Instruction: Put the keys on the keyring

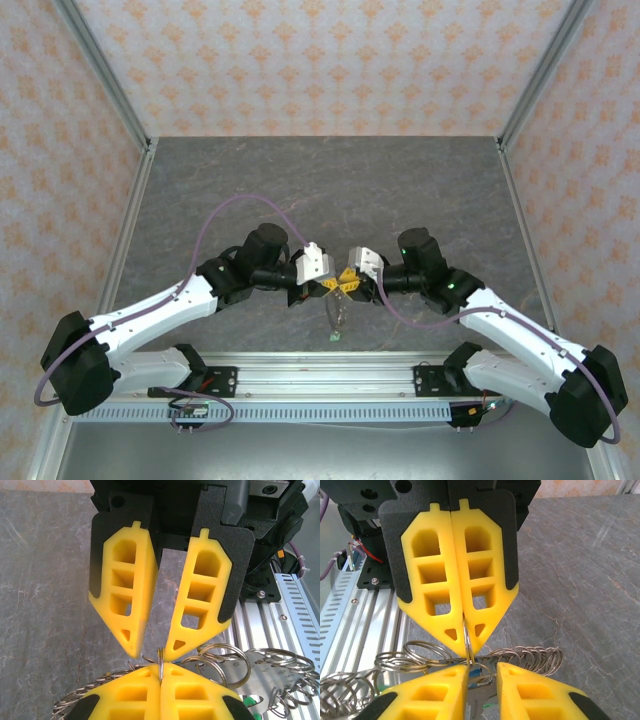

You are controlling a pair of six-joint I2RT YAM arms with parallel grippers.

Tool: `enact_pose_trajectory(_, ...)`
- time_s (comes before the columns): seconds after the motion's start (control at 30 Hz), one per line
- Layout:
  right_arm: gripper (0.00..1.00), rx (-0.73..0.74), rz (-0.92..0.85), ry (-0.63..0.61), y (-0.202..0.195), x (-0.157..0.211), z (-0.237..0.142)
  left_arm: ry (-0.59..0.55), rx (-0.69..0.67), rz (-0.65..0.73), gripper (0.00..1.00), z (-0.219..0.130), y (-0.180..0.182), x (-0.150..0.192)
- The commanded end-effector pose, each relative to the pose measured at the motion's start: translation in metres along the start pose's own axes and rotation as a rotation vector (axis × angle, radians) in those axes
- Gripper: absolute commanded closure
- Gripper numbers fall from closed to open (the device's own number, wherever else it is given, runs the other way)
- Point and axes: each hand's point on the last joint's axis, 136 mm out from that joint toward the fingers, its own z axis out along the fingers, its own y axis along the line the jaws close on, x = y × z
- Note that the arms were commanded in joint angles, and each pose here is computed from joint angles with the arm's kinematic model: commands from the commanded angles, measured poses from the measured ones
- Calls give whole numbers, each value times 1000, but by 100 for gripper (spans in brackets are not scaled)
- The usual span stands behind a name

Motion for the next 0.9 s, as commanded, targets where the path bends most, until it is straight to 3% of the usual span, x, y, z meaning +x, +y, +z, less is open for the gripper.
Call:
enact_pose_trajectory(0.0,77,-14,-68,-57,6,-21,-8,-43,-20,46,100,-7,0,-17)
enact_pose_trajectory(0.2,79,0,-42,-129,-1,-34,-4,-58,3,40,100,-4,-1,-21)
enact_pose_trajectory(0.57,96,1,-3,-59,-5,-22,1,-79,-9,41,100,-7,-1,-24)
enact_pose_trajectory(0.63,100,-8,5,-47,-4,-24,0,-64,-15,34,96,-5,0,-20)
enact_pose_trajectory(0.87,100,34,-5,32,-5,-32,-7,31,-48,25,90,-2,7,-2)
